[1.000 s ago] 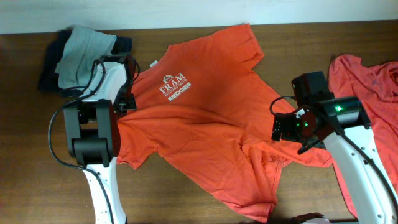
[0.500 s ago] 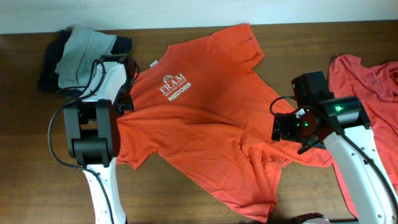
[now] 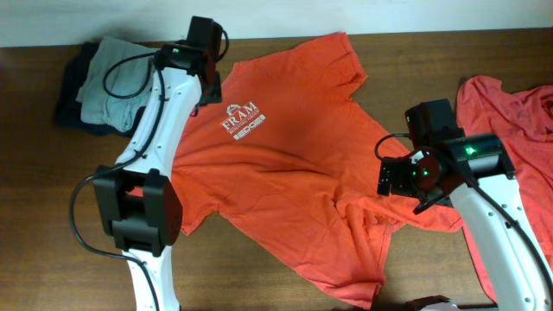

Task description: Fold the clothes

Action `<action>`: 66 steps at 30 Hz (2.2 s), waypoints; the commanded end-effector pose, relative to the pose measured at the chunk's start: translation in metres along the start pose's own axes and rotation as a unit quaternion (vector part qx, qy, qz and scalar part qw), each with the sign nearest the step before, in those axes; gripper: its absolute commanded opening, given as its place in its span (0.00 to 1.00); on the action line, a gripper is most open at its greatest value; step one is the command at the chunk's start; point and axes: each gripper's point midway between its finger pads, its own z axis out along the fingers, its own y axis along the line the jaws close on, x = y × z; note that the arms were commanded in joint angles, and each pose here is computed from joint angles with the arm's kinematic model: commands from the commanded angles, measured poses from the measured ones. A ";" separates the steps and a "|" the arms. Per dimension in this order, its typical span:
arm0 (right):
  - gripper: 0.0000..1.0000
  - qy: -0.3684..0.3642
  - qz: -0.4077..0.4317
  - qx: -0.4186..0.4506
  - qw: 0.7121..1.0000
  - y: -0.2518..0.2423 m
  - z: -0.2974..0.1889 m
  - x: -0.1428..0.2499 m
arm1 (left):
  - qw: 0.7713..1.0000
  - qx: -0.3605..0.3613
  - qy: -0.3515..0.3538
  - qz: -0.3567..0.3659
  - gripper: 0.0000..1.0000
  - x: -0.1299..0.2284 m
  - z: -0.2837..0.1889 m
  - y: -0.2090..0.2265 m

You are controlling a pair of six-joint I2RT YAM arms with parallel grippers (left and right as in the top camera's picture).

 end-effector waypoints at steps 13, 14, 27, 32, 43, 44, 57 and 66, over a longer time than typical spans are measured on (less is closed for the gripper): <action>0.99 -0.067 0.008 -0.001 0.998 0.000 -0.009 -0.029 | 1.000 0.016 -0.005 0.001 0.99 -0.005 0.003 0.000; 0.99 -0.084 0.010 -0.008 0.996 0.003 -0.010 -0.038 | 1.000 0.016 -0.005 0.001 0.99 -0.005 0.003 0.000; 0.61 -0.093 -0.029 -0.041 0.994 0.021 -0.005 -0.051 | 1.000 0.016 -0.005 0.002 0.99 -0.005 0.003 -0.001; 0.06 -0.036 -0.063 -0.020 0.997 0.025 0.030 -0.051 | 1.000 0.016 -0.005 0.002 0.99 -0.005 0.003 -0.001; 0.04 -0.009 -0.059 0.034 0.998 0.022 0.095 -0.079 | 1.000 0.016 -0.005 0.002 0.99 -0.005 0.003 -0.001; 0.04 -0.014 -0.052 0.039 0.998 0.016 0.093 -0.082 | 1.000 0.016 -0.005 0.002 0.99 -0.005 0.003 -0.001; 0.25 -0.014 0.136 0.052 0.989 -0.107 0.061 -0.109 | 0.994 0.066 -0.087 -0.023 0.99 -0.047 -0.003 -0.022; 0.99 -0.009 0.222 0.027 0.975 -0.156 0.062 -0.102 | 0.949 0.267 -0.156 0.052 0.01 -0.072 -0.039 -0.114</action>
